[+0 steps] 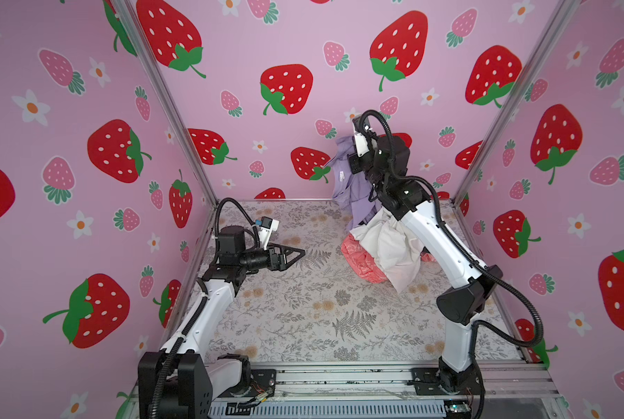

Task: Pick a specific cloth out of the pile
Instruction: 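Raise the lavender shirt higher, pulling it free of the white cloth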

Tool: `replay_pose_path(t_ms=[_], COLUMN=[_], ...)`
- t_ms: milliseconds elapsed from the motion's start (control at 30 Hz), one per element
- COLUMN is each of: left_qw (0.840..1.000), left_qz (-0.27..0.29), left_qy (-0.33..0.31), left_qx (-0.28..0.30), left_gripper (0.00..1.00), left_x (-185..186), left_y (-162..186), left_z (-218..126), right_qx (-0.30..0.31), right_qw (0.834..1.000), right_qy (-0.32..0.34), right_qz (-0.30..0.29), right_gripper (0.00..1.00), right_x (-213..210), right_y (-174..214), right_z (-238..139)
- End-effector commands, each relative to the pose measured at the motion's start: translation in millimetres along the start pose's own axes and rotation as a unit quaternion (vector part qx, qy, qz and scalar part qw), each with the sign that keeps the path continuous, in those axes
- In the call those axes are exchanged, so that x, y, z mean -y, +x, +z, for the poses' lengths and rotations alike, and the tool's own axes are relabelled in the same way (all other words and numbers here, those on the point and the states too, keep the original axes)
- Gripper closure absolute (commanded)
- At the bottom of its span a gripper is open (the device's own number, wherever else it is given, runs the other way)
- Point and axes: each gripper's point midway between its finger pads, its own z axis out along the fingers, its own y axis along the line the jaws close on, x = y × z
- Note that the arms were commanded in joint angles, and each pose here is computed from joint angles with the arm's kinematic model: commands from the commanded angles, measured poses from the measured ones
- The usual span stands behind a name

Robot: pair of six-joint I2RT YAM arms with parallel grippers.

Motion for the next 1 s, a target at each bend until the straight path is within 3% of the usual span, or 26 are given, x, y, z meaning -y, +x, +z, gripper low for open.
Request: replay_pose_path(t_ms=[0, 967], left_qw=[1.0, 1.0], left_qz=[0.014, 0.021], left_qy=[0.012, 0.014], left_qx=[-0.002, 0.001], left_gripper=[0.01, 0.01], left_x=[3.9, 6.9], left_y=[-0.1, 1.0], left_z=[1.4, 0.1], right_qx=[0.107, 0.218], right_qw=[0.993, 0.971], right_qy=[0.041, 0.058], right_qz=[0.029, 0.081], right_gripper=[1.0, 1.0], right_x=[36.9, 64.2], right_y=[-78.1, -136.7], right_z=[-32.4, -75.9])
